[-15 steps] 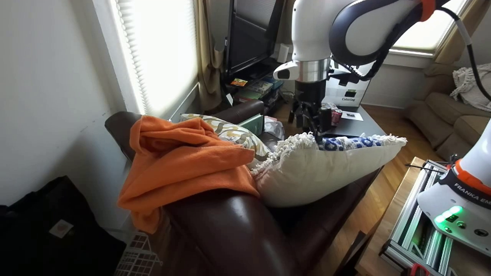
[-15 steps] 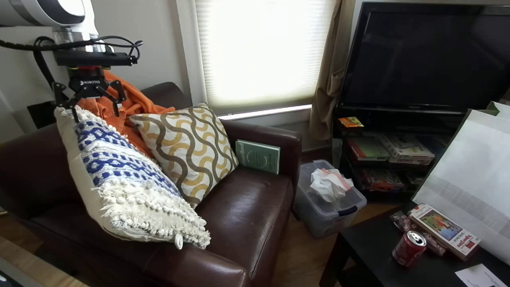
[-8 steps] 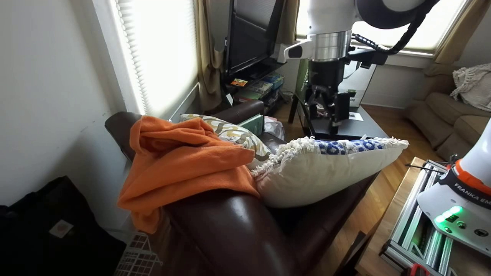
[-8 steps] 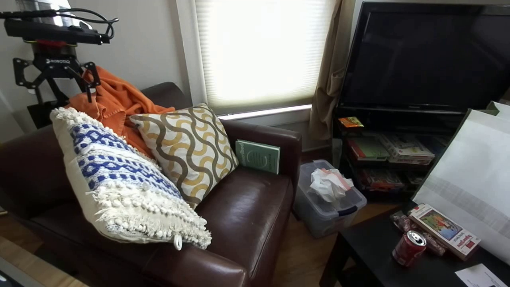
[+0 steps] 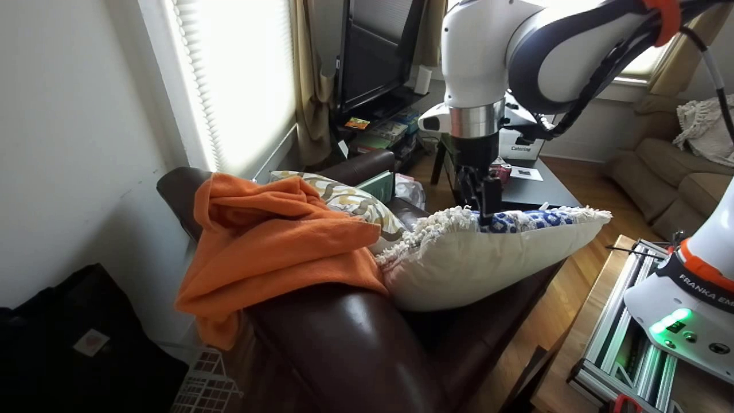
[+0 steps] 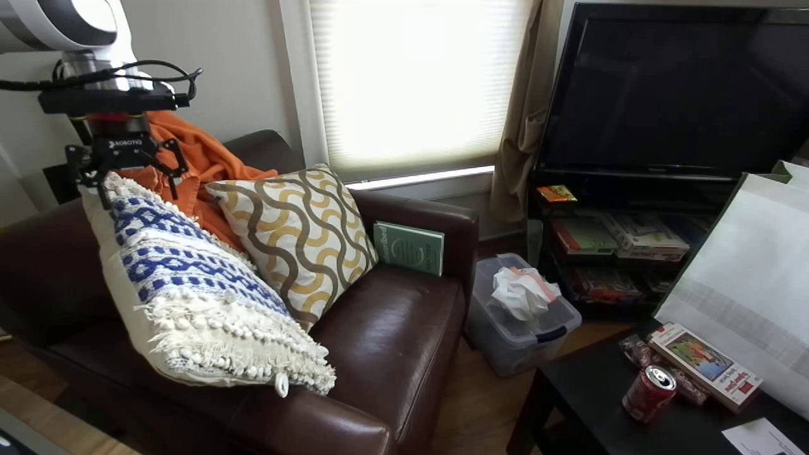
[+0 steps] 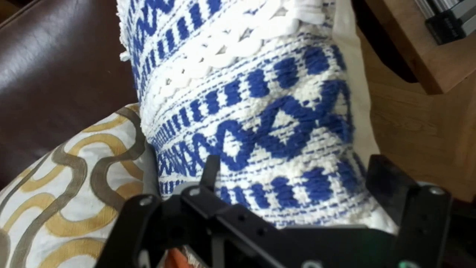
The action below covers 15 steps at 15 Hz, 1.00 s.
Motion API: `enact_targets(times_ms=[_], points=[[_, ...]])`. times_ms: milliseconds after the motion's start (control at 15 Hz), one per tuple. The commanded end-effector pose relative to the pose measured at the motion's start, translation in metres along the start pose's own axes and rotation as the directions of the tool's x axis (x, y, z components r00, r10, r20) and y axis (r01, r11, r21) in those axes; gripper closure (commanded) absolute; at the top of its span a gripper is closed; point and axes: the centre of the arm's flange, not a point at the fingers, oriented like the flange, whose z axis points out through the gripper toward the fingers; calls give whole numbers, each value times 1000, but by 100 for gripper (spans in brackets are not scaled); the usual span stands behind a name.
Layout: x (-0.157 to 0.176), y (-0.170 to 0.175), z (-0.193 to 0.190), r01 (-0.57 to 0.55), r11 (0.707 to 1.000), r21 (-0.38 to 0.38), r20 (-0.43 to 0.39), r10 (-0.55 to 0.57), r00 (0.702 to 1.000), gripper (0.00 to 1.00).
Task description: Stack up the pillows on the sofa
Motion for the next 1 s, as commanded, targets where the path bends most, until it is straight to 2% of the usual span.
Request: enact_targets(times_ms=[0,133,333,400,467,667,867,933], points=[[26,-2,32,-42,995,88,50,38,998,0],[34,3,43,-38,993,110,39,33,999,0],[40,24,58,-25,999,33,27,24,999,0],[41,29,61,-28,1000,15,31,27,999,25],[42,37,63,-35,999,-9,36,36,999,26],[36,54,58,-89,994,-57,39,91,995,48],[31,66,51,-133,991,-27,25,134,991,70],[29,68,48,-133,991,4,14,133,991,79]])
